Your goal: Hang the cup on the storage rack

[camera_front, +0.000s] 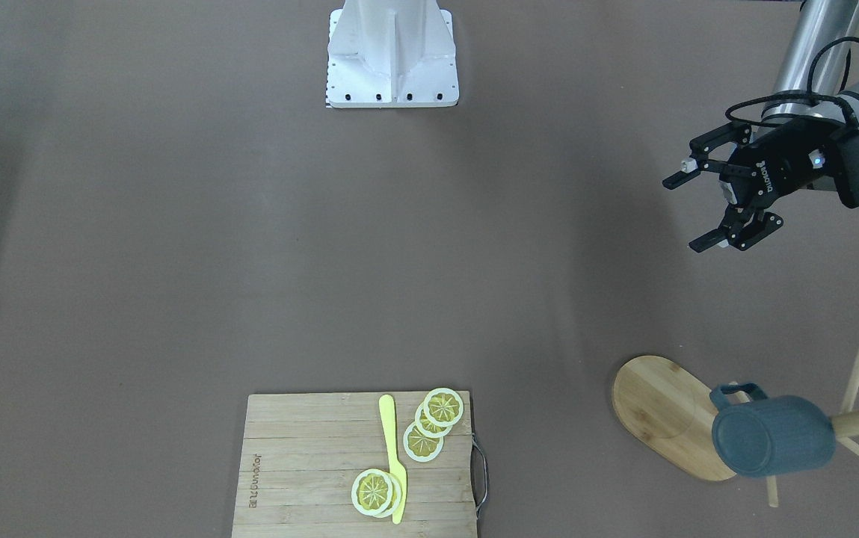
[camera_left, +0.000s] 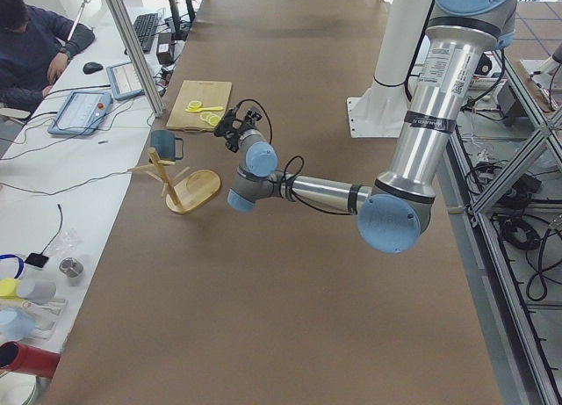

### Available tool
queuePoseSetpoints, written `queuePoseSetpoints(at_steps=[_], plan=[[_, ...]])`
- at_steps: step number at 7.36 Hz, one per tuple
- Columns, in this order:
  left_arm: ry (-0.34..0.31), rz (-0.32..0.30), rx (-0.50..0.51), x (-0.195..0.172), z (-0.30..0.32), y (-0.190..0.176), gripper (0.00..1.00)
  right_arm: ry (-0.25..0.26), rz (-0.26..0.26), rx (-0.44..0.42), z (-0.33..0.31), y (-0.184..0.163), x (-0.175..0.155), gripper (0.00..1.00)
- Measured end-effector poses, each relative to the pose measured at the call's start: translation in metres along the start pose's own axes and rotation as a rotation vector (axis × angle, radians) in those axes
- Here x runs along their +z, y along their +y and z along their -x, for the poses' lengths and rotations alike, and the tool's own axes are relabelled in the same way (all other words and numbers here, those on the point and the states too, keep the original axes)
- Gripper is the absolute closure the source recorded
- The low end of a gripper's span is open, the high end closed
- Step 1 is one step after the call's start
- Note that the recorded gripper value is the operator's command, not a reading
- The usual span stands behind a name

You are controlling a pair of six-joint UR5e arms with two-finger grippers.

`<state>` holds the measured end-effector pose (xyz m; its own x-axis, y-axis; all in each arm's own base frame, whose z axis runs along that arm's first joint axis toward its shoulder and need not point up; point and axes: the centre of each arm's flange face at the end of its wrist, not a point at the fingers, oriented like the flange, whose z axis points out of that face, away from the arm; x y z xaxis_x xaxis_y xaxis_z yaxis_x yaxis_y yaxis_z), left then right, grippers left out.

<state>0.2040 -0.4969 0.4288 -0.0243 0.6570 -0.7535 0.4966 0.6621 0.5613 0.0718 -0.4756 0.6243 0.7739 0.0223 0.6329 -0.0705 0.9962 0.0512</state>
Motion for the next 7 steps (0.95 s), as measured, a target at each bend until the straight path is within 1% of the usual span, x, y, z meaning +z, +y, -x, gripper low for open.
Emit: queuePoseSetpoints(at_steps=[2,3,4,5,7], plan=[[-0.033,0.018,0.135,-0.014,0.011,0.015,0.00,0.000,0.001,-0.001,0.000,0.000,0.000,0.00],[-0.048,0.026,0.158,-0.017,0.015,0.018,0.00,0.000,0.000,-0.001,0.000,0.000,0.000,0.00],[-0.080,0.039,0.161,-0.020,0.020,0.014,0.00,0.000,0.000,-0.001,0.000,0.000,0.000,0.00],[-0.127,0.070,0.172,-0.031,0.028,0.000,0.01,0.000,0.000,0.000,0.000,0.000,0.000,0.00],[-0.213,0.164,0.216,-0.071,0.046,-0.041,0.01,0.000,0.001,0.001,0.000,0.001,0.000,0.00]])
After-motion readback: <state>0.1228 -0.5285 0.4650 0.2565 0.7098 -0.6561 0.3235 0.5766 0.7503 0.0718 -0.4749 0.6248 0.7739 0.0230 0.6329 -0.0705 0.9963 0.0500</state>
